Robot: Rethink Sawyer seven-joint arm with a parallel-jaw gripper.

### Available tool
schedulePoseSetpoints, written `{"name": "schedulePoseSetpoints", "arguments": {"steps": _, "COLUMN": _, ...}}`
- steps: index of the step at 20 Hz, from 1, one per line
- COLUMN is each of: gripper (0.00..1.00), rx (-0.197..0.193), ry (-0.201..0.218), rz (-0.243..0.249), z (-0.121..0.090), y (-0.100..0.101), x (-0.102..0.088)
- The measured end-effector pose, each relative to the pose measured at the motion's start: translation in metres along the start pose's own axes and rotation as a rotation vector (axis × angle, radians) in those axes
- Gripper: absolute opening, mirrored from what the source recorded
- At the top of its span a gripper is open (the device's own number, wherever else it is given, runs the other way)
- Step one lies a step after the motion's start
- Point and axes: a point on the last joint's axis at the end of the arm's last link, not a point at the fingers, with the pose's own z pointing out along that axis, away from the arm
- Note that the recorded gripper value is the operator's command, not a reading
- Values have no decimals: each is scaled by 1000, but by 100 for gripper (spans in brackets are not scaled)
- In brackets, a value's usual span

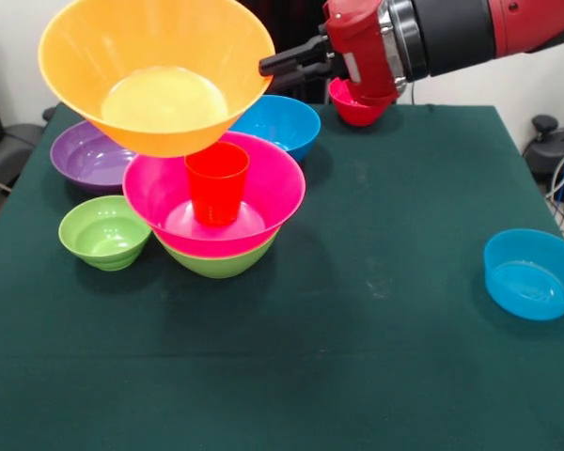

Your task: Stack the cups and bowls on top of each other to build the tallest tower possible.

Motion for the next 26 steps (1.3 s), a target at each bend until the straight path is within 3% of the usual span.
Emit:
{"name": "schedulePoseSetpoints", "arguments": {"steps": 11, "gripper": 0, "rx": 4, "ry": -8, "rz": -12, "z": -4, "y": 13, "x": 14}}
{"name": "schedulePoseSetpoints", "arguments": {"steps": 26, "gripper": 0, "rx": -14, "ry": -16, "rz": -31, "z": 26, "y": 25, "x": 36}}
